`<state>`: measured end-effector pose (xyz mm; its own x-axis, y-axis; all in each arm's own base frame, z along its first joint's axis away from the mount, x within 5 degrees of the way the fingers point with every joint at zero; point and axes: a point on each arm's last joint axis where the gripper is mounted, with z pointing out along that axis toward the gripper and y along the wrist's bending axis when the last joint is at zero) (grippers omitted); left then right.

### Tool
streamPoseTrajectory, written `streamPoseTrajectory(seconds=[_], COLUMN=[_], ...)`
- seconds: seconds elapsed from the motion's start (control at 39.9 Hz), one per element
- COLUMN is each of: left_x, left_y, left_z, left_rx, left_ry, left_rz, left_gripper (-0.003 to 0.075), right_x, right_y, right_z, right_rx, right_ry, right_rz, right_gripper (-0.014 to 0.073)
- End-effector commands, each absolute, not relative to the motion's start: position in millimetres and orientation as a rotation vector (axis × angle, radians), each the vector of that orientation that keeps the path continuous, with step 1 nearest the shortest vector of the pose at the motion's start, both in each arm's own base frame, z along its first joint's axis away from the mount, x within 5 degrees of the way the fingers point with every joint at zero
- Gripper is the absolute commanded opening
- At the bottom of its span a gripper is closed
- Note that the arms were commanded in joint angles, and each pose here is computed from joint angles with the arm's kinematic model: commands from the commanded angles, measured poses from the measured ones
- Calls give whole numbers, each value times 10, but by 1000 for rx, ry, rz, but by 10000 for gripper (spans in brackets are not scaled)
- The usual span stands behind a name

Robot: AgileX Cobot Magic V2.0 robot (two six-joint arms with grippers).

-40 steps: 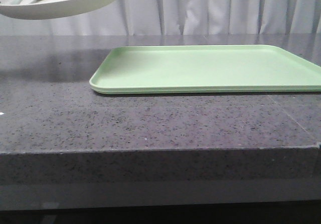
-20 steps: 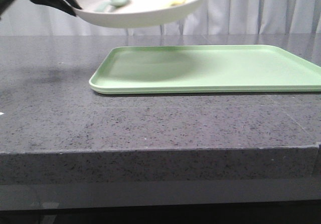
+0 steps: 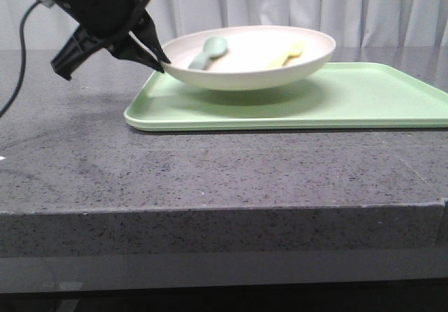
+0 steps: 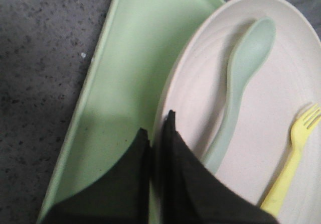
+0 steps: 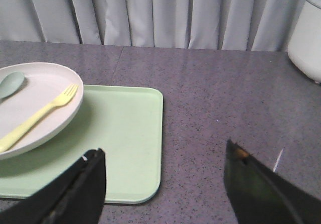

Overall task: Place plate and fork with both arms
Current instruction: 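Carry the plate over the green tray and lower it onto it, then open the left gripper and withdraw it from the plate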

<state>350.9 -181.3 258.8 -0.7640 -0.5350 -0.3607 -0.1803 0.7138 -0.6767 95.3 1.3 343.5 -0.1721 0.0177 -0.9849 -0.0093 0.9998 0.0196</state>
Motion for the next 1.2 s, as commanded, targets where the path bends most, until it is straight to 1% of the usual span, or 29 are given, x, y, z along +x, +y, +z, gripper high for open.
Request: streamPoseTrajectory(seconds=[0.0, 0.3, 0.4, 0.5, 0.63, 0.68, 0.75, 0.83, 0.93, 1.0, 1.13, 1.18], left_x=[3538, 3542, 3543, 3541, 3540, 3541, 3538, 3535, 3517, 3492, 3419, 3366], left_y=[-1834, -1827, -1827, -1827, -1827, -1826, -1825, -1821, -1816, -1811, -1766, -1734], left_z=[2894, 2877, 2877, 2876, 2874, 2874, 2870, 2863, 2851, 2875, 3018, 3134], left_rx=[-536, -492, -489, -489, -485, -483, -470, -444, -426, -421, -364, -339], left_ry=[2220, 2230, 2230, 2233, 2235, 2235, 2241, 2250, 2278, 2289, 2272, 2246], left_rz=[-927, -888, -886, -886, -883, -881, -872, -851, -832, -831, -804, -802], left_gripper=[-18, -18, 0, 67, 188, 248, 312, 360, 394, 394, 390, 390], right_x=[962, 962, 962, 962, 962, 962, 962, 962, 963, 963, 963, 963], right_y=[8, 8, 8, 8, 8, 8, 8, 8, 8, 8, 8, 8], right_z=[3626, 3626, 3626, 3626, 3626, 3626, 3626, 3626, 3629, 3629, 3640, 3647], right_rx=[5, 5, 5, 5, 5, 5, 5, 5, 5, 5, 5, 5], right_ry=[1631, 1631, 1631, 1631, 1631, 1631, 1631, 1631, 1627, 1627, 1615, 1607], right_rz=[16, 16, 16, 16, 17, 17, 17, 17, 17, 17, 17, 17], right_gripper=[526, 526, 526, 526, 526, 526, 526, 526, 526, 526, 526, 526])
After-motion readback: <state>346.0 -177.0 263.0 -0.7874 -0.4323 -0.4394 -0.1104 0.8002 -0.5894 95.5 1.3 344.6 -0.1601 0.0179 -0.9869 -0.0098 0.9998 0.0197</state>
